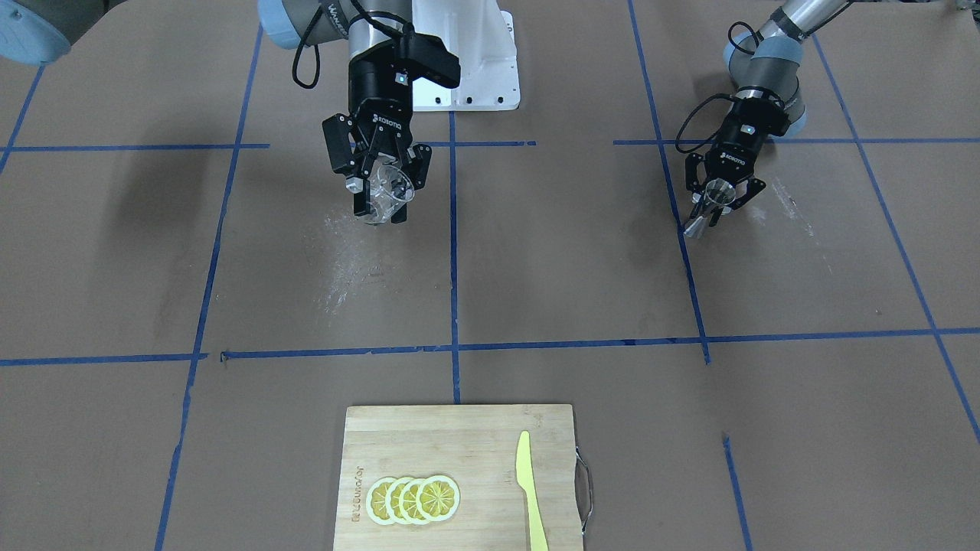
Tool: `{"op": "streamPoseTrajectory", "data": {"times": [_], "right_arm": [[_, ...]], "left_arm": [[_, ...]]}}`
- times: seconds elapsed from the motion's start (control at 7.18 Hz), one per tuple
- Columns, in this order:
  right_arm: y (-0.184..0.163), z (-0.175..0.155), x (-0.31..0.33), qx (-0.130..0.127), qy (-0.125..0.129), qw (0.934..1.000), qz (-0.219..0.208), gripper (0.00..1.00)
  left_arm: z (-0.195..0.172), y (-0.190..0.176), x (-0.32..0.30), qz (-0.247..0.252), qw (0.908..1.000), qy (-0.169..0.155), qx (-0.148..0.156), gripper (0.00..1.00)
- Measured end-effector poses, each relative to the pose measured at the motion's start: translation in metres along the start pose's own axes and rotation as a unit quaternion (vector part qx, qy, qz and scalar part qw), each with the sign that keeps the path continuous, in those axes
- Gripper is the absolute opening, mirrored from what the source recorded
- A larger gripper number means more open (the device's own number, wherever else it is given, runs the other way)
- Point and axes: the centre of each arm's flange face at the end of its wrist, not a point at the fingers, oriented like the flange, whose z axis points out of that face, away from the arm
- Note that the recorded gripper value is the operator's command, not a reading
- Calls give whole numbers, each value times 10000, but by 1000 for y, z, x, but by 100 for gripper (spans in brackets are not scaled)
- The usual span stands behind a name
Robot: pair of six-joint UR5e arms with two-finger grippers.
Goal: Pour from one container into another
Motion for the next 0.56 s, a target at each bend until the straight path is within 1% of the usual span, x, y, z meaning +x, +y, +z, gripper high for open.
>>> {"op": "streamPoseTrajectory", "data": {"times": [0.14, 0.56], "right_arm": [[0, 0, 0, 0, 0, 10000, 0, 0], [0, 0, 0, 0, 0, 10000, 1, 0]], "left_arm": [[0, 0, 0, -3, 10000, 3, 2, 62], [-2, -3, -1, -57, 10000, 34, 68, 96]]}}
